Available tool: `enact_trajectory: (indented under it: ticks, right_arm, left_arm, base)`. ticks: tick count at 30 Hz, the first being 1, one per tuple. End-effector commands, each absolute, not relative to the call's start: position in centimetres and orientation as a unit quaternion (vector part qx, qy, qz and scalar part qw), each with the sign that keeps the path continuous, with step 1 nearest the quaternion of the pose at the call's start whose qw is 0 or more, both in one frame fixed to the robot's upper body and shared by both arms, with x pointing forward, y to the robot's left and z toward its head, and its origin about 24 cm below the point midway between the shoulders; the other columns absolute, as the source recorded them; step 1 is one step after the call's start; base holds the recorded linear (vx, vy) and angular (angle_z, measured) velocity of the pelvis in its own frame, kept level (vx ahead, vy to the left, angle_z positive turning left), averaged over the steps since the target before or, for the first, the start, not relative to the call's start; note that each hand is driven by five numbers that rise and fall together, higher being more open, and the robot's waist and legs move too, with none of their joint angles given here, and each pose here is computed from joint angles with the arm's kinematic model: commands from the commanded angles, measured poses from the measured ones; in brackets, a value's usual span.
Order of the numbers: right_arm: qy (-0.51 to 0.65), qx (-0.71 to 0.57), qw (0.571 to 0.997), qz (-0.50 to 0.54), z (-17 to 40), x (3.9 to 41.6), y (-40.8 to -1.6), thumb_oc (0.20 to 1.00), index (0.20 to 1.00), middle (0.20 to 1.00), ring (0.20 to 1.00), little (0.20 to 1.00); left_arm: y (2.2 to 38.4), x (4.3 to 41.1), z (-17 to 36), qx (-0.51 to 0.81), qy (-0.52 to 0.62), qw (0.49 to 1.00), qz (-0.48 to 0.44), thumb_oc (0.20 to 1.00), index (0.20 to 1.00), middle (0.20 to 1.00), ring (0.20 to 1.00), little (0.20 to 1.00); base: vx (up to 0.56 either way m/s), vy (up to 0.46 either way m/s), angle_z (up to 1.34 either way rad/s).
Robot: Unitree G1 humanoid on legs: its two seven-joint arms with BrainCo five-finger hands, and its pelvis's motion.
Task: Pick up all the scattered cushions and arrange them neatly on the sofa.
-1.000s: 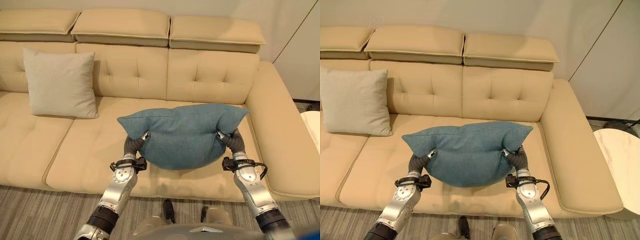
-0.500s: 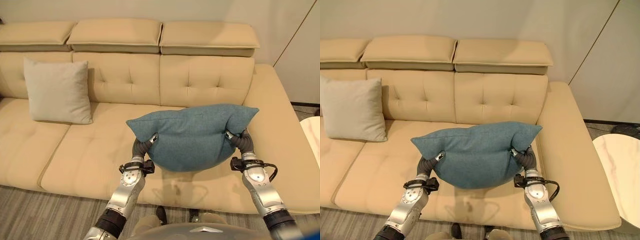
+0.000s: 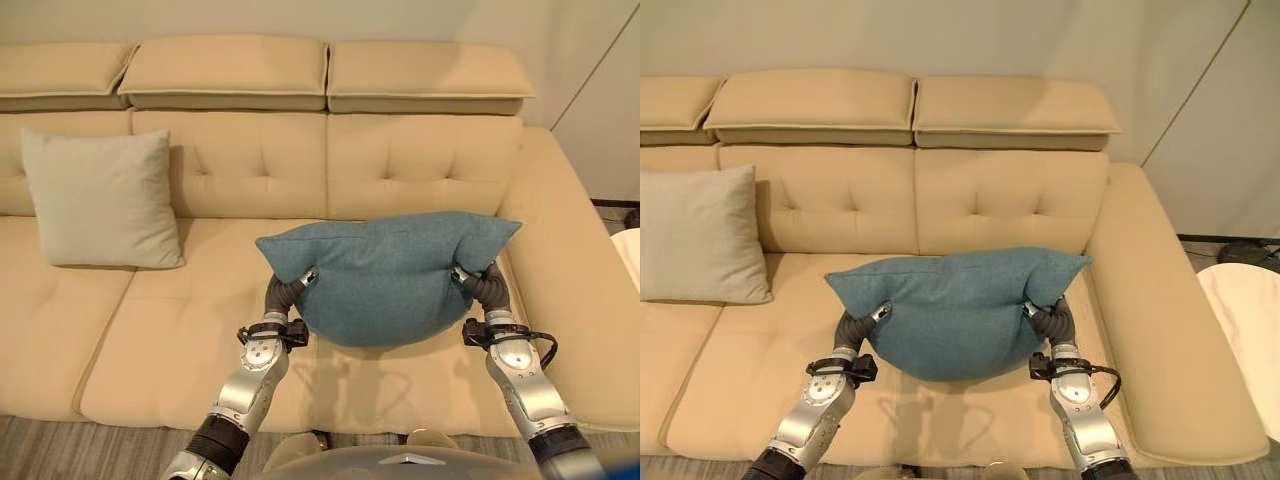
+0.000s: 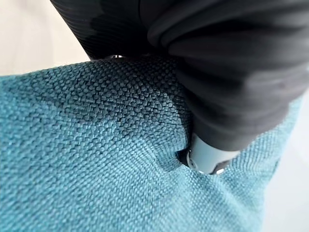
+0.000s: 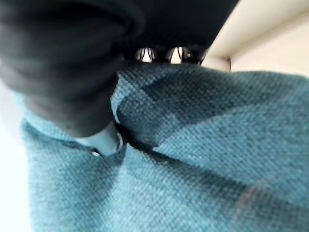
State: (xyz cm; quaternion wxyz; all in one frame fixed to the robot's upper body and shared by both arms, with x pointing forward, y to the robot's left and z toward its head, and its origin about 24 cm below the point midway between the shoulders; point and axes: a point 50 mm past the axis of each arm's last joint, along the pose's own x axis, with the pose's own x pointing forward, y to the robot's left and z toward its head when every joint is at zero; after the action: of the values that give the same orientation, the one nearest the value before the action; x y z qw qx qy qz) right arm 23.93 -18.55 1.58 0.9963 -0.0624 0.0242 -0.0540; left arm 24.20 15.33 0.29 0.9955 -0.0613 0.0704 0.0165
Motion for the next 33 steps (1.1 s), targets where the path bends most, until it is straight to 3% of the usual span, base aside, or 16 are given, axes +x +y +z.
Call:
enact_trajectory:
  ticks: [1,12,16,26,33]
  right_arm:
    - [-0.111,-0.051,0.992,-0.035,6.7,26.2,-17.4,0.200,0.200,0.200,0.200,0.200]
    - [-0.220,-0.063,0.973,-0.013,12.5,30.0,-14.9,0.200,0.200,0.200,0.200,0.200]
    - [-0.279,-0.079,0.957,-0.012,16.6,32.5,-13.0,0.200,0.200,0.200,0.200,0.200]
    - [-0.372,-0.132,0.918,-0.032,26.1,36.4,-11.7,0.200,0.200,0.200,0.200,0.200]
    - [-0.356,-0.136,0.924,-0.039,25.9,37.1,-11.7,0.200,0.200,0.200,0.200,0.200]
  left_arm:
    - [14.2,25.7,5.1,-0.080,-0.058,0.995,-0.020,0.200,0.200,0.200,0.200,0.200]
    - [13.3,29.9,9.8,-0.042,-0.149,0.988,-0.017,0.200,0.200,0.200,0.200,0.200]
    - [11.4,33.0,14.7,-0.037,-0.222,0.974,-0.022,0.200,0.200,0.200,0.200,0.200]
    - [11.0,37.6,25.3,0.032,-0.333,0.942,0.008,0.200,0.200,0.200,0.200,0.200]
    - [11.2,38.4,25.9,0.045,-0.326,0.944,0.015,0.200,0.200,0.200,0.200,0.200]
  base:
    - [0.06,0.073,-0.15]
    - [-0.01,0.026,-0.11]
    - [-0.08,-0.009,0.07]
    - [-0.05,-0.024,0.07]
    - [-0.01,-0.003,0.02]
